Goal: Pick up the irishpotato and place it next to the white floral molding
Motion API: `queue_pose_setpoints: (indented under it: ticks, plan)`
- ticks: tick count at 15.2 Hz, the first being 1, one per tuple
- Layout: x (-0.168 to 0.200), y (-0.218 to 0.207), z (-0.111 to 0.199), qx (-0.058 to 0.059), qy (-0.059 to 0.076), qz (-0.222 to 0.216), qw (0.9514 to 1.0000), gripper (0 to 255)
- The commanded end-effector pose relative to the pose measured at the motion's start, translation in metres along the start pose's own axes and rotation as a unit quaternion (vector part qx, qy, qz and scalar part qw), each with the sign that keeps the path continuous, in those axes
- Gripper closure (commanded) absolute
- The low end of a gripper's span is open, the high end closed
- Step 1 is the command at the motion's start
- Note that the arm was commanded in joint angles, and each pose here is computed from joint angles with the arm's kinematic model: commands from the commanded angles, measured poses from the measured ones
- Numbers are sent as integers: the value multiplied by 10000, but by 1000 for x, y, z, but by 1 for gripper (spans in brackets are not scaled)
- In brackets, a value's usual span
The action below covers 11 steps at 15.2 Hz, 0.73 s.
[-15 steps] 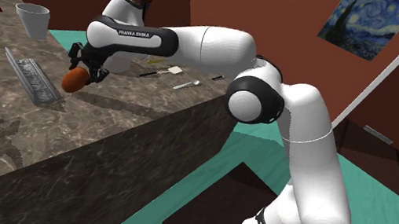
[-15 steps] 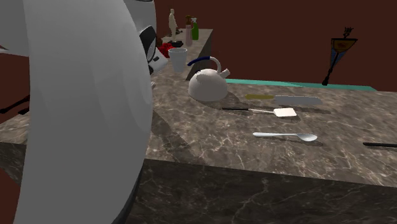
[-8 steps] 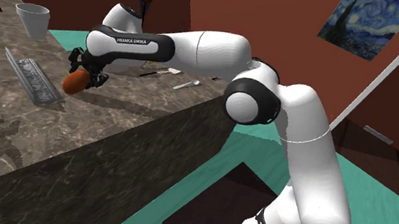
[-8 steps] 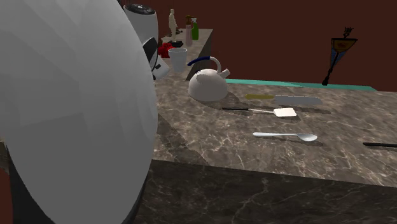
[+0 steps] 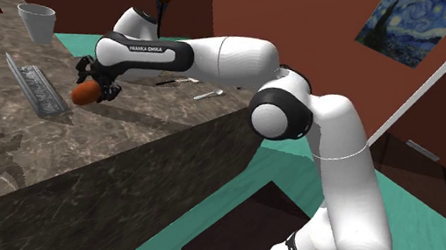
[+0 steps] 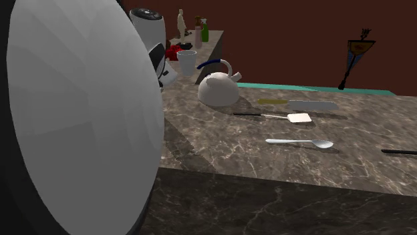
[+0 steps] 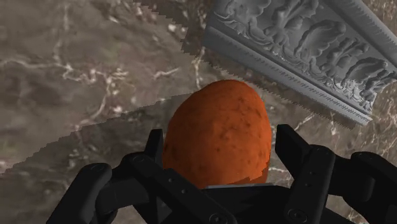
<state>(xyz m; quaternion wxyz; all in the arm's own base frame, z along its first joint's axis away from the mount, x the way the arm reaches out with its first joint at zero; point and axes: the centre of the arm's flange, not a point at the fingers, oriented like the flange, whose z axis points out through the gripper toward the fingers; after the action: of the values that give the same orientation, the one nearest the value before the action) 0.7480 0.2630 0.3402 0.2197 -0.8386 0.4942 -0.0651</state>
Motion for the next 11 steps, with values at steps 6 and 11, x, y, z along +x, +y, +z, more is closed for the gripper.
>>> queue_pose_setpoints:
  ticks: [6,11]
  plan:
    - [-1,3,-8,-71,-23,-1,10000,0]
    - [0,3,-45,-71,-23,-1,10000,0]
